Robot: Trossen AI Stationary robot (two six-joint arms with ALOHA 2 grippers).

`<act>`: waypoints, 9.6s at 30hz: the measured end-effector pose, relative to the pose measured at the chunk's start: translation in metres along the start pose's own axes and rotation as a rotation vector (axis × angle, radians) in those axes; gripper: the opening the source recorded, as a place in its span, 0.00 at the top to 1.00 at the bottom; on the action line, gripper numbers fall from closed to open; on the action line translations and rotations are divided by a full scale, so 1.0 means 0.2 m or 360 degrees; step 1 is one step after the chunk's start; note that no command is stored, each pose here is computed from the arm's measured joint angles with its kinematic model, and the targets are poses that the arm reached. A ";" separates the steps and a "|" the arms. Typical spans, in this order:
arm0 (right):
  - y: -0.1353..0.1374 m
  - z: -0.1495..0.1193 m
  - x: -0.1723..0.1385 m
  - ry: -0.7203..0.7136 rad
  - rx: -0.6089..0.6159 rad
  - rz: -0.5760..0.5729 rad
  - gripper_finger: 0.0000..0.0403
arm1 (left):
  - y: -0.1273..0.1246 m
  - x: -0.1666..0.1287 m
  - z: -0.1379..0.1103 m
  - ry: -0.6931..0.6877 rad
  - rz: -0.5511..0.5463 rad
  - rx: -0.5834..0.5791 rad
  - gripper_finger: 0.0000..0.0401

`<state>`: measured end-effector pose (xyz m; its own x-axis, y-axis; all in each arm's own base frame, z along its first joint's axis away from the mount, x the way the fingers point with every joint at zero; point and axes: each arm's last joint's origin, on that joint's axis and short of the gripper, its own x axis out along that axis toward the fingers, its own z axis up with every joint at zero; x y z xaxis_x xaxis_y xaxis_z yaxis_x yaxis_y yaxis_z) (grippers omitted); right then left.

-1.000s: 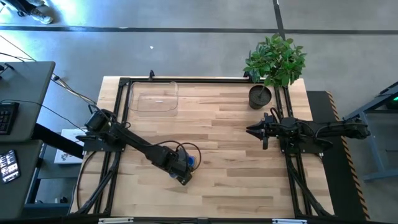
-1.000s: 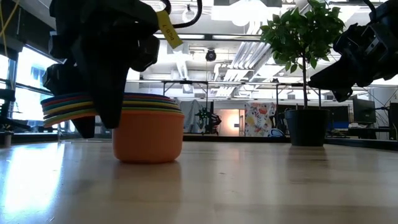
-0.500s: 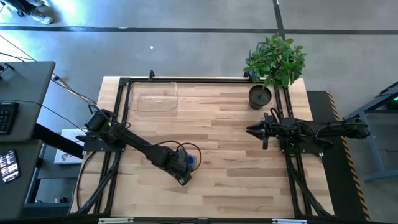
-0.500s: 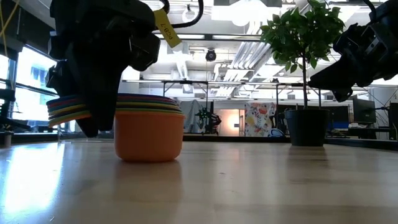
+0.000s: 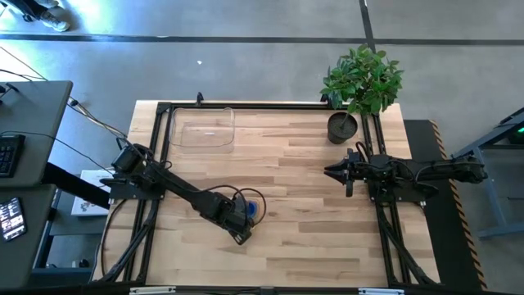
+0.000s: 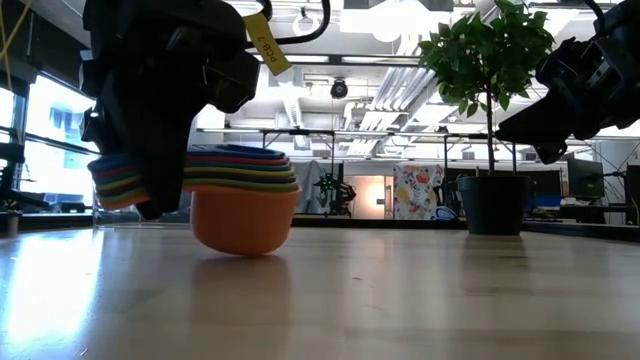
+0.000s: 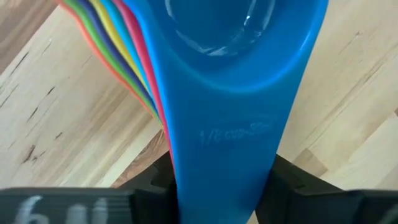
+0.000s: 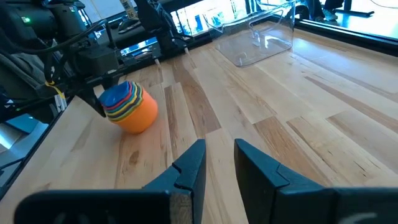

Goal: Nest measuring cups in basket
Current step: Put the nested measuring cups into the transparent bin

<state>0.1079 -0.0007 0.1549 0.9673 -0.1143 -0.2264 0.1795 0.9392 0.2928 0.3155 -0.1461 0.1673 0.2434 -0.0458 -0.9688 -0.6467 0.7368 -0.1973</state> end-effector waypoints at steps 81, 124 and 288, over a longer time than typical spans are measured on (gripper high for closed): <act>0.00 -0.01 0.01 0.0022 -0.0003 -0.0008 0.81 | 1.10 -0.46 0.29 -0.1542 -0.0460 -0.1473 0.90; 0.00 -0.01 0.01 0.0024 -0.0004 -0.0008 0.81 | 1.66 -0.37 0.40 -0.0654 -0.0649 -0.0302 0.90; 0.00 -0.01 0.01 0.0024 -0.0004 -0.0008 0.81 | 2.03 -0.35 0.86 0.0155 -0.0442 0.0417 0.74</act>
<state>0.1087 -0.0006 0.1534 0.9635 -0.1144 -0.2419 0.1842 0.9393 0.2894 0.1606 0.2719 0.1812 0.3055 -0.3221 -0.8960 -0.3562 0.8341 -0.4213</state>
